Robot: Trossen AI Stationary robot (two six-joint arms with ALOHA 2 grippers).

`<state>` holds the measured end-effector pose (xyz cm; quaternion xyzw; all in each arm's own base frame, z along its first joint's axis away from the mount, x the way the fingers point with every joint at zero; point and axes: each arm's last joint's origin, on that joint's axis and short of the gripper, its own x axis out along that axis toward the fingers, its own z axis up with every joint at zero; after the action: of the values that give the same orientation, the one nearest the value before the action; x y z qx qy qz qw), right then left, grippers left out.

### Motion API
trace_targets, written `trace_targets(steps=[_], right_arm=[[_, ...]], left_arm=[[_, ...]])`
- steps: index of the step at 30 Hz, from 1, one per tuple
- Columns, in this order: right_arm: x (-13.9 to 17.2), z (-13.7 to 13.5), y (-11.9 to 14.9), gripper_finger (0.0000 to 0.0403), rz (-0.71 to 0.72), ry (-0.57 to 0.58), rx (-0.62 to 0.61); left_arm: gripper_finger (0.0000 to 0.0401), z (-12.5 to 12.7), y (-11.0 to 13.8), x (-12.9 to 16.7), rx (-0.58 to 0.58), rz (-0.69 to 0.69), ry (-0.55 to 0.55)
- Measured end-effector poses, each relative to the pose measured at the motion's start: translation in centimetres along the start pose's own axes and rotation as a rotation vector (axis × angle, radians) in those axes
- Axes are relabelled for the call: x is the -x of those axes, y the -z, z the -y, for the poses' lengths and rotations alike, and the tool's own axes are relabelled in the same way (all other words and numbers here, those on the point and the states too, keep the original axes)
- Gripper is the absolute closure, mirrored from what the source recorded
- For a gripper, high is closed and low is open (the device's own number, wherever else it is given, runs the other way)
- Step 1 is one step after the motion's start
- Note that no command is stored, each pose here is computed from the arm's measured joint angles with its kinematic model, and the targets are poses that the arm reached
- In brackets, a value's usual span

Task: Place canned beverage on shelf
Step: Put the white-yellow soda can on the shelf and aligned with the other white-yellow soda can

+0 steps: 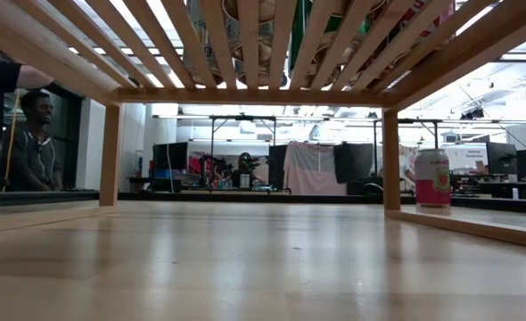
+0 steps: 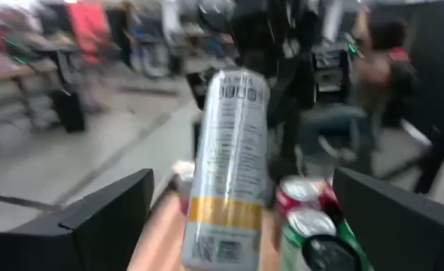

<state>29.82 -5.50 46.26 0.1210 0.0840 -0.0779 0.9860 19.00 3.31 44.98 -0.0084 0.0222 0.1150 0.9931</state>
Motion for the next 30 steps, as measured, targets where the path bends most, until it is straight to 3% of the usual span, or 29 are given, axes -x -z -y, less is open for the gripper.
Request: trace_targets(steps=[8, 12, 16, 23, 26, 30], right_arm=[[-1.6, -1.4, 0.2, 0.0190, 0.049, -0.060, 0.058], [-1.6, -1.2, -0.1, 0.0190, 0.077, -0.057, 0.075], [-1.6, -1.2, -0.4, 0.0190, 0.114, -0.062, 0.086], [-1.6, -1.2, -0.3, 0.0190, 0.104, -0.066, 0.114], [-1.6, -1.2, -0.1, 0.0190, 0.077, -0.058, 0.135], [-1.6, -1.1, 0.0, 0.0190, 0.074, -0.046, 0.145]], left_arm=[[0.0001, -1.6, -0.4, -3.7, -0.017, -0.147, 0.027], [0.0001, -2.1, -0.4, -5.0, 0.005, -0.196, 0.127], [0.0001, -2.4, -0.3, -6.0, 0.026, -0.208, 0.185], [0.0004, -2.7, 0.0, -6.7, 0.011, -0.224, 0.179], [0.0020, -2.8, 0.0, -6.7, -0.019, -0.221, 0.173], [0.0072, -2.8, 0.0, -6.7, -0.020, -0.219, 0.173]])
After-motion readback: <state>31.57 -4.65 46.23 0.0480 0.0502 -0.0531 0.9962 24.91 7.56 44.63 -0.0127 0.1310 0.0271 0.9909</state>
